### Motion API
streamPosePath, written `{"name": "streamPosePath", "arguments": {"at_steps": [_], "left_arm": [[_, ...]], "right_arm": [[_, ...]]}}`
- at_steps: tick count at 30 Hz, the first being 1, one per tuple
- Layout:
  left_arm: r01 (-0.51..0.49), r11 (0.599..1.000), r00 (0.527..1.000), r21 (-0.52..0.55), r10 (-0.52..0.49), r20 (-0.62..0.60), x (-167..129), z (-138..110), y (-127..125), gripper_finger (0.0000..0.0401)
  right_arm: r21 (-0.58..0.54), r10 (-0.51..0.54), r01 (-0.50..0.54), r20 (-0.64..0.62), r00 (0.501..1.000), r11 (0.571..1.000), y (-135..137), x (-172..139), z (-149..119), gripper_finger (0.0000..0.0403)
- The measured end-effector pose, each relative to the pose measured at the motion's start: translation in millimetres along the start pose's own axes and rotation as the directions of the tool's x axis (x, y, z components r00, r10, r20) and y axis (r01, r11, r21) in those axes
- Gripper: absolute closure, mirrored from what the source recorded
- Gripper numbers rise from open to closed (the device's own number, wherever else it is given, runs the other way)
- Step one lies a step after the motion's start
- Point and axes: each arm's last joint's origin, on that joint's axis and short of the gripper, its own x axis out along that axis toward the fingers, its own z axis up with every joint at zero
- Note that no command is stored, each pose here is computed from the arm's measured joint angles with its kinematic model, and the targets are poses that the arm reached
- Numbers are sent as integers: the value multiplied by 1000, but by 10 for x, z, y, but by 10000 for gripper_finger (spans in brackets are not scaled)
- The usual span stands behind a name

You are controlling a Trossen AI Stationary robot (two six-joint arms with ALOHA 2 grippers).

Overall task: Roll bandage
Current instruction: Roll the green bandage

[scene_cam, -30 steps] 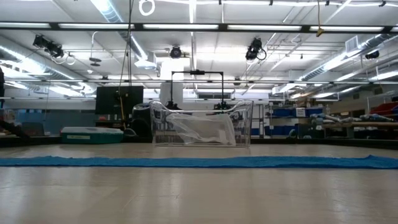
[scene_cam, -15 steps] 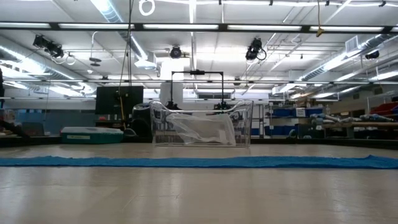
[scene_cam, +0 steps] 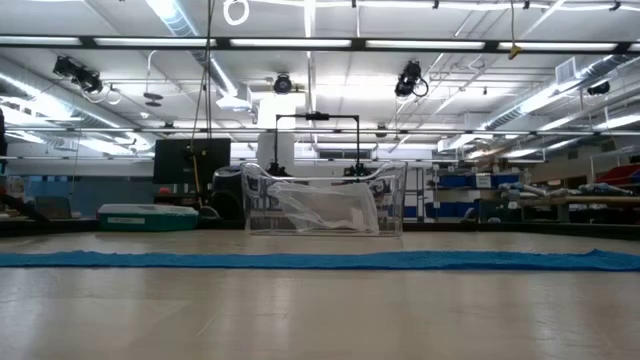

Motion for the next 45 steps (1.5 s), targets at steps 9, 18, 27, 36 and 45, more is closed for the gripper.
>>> {"name": "streamPosePath", "arguments": {"at_steps": [9,18,27,36,45], "left_arm": [[5,1000,999,-6,-4,38,160,-139,45,254],[-24,1000,998,-1,24,65,215,-168,60,267],[10,1000,998,-4,-10,67,215,-158,37,396],[154,986,988,-71,-154,11,182,-200,-85,399],[244,958,967,-149,-252,-44,136,-265,-201,400]], "right_arm": [[3,-17,17,-19,1000,1000,-38,86,-46,403],[21,-5,5,-7,1000,1000,-44,134,-47,403],[21,-3,4,-10,1000,1000,-45,136,-50,403],[-22,-39,40,18,999,999,-153,61,38,403],[-243,28,-38,-48,998,969,-265,26,62,403]]}}
